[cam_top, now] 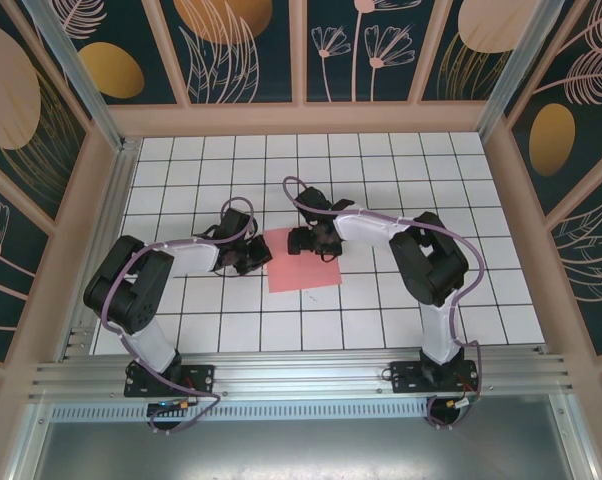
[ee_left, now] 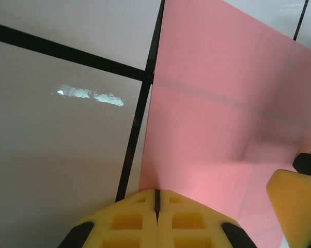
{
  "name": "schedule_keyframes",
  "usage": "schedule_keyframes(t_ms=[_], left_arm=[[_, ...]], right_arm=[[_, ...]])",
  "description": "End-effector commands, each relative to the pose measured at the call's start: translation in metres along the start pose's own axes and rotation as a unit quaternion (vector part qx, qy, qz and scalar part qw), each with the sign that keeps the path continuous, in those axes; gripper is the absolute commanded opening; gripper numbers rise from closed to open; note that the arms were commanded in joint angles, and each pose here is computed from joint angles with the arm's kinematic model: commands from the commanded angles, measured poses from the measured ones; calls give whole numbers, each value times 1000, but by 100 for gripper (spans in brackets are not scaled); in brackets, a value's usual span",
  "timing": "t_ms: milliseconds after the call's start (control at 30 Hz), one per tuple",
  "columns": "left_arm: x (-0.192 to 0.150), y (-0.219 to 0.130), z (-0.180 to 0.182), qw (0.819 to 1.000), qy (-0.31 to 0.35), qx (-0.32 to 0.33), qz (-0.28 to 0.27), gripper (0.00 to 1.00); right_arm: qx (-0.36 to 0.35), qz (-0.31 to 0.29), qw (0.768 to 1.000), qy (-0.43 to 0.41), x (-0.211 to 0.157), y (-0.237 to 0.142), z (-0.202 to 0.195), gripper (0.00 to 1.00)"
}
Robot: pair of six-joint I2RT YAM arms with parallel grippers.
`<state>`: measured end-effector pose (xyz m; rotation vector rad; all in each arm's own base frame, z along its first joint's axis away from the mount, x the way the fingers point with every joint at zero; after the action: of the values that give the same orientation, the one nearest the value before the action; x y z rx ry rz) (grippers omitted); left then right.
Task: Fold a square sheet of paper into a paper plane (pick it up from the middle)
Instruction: First fold in half a square sheet of paper at the center of the table.
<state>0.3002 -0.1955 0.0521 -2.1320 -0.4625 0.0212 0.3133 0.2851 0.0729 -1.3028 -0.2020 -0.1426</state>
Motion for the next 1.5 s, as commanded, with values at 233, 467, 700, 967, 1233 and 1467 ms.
schedule_keyframes(t_ms=[233,467,700,967,1233,1467], left_arm=[[-18,19,28,998,2,54,39,3],[-19,21,31,997,10,60,46,3],[-19,23,31,996,17,66,53,3],[-18,28,21,996,34,62,61,3],[-21,36,0,994,58,43,79,3],[-20,31,-5,995,61,38,72,3]], right_arm=[[51,37,998,-7,-14,12,12,91],[95,34,995,9,-10,9,19,91],[170,27,984,36,-9,-2,10,99],[141,24,989,24,-12,2,0,99],[113,19,993,19,-11,4,-5,87],[105,7,994,19,-9,-2,-4,67]])
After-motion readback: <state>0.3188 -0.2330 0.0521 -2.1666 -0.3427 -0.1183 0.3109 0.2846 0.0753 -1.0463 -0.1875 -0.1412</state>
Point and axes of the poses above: each hand's point on the last joint's axis, 136 mm out from that joint toward the fingers, its own y axis out along the fingers, its own z axis along the line the jaws close on, x = y × z, the point moved 5 cm from there along -y, back along the fingers, and after that the axes turned 4 degrees about y, right-handed, at the moved point
